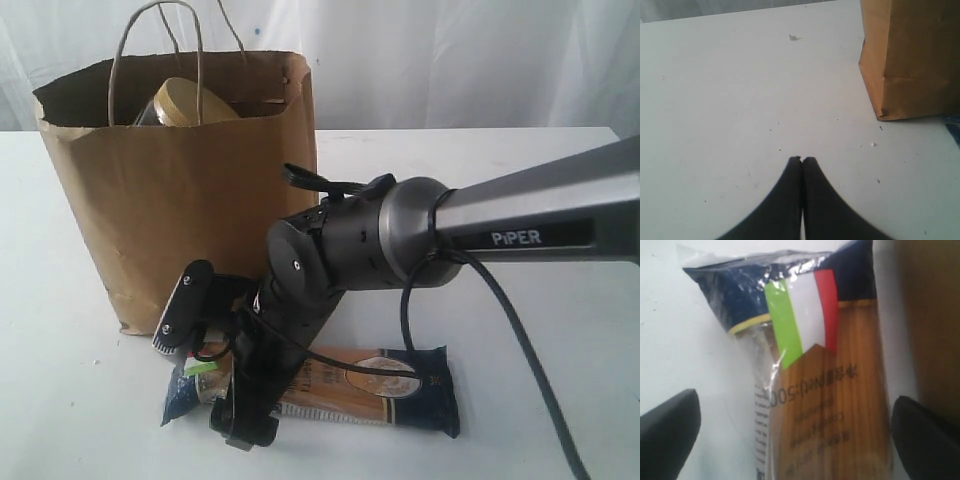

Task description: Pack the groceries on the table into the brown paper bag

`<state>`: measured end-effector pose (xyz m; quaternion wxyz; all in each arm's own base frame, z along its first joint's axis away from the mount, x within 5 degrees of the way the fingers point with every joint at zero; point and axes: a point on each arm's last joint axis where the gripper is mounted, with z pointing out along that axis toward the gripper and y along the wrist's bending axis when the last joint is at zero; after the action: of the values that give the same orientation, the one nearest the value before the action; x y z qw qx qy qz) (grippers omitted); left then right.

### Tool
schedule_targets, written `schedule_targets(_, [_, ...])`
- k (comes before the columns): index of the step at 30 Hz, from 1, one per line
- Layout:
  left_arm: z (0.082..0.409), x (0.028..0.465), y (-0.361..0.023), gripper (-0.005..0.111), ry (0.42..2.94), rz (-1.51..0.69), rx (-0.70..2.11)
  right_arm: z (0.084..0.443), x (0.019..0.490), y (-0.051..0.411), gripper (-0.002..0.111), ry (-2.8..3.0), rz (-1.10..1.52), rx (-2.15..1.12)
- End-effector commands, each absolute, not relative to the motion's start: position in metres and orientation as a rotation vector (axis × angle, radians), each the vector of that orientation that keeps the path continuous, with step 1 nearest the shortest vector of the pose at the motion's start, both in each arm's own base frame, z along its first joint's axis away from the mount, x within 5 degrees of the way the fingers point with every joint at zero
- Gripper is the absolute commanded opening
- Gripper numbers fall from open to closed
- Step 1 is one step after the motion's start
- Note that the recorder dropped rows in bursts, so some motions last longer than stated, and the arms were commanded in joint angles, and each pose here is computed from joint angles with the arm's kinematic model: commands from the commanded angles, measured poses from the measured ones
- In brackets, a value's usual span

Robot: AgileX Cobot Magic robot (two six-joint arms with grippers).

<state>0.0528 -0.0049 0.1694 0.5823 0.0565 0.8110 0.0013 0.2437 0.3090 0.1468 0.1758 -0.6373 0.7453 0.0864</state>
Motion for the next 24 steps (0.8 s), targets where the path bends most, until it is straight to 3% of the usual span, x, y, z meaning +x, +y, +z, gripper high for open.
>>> schedule_targets(1, [0.17,0.053,-0.005,0.0,1.889,-0.001,0.139,0.14,0.246,0.31,0.081,2.126,0.233,-1.81])
schedule_targets(3, [0.17,0.053,-0.005,0.0,1.889,-0.001,0.139,0.139,0.244,0.308,0.068,2.177,0.242,-1.792])
schedule_targets(8, [0.17,0.053,-0.005,0.0,1.889,-0.001,0.139,0.137,0.237,0.302,0.013,2.288,0.249,-1.826])
schedule_targets(10, [0.17,0.053,-0.005,0.0,1.889,-0.001,0.139,0.136,0.235,0.301,0.0,2.328,0.252,-1.821])
schedule_targets(18, [0.17,0.053,-0.005,0.0,1.889,-0.001,0.139,0.14,0.232,0.298,0.0,2.407,0.268,-1.778])
schedule_targets(24, [0.17,0.053,-0.005,0.0,1.889,-0.001,0.139,0.174,0.23,0.296,0.0,2.407,0.306,-1.649])
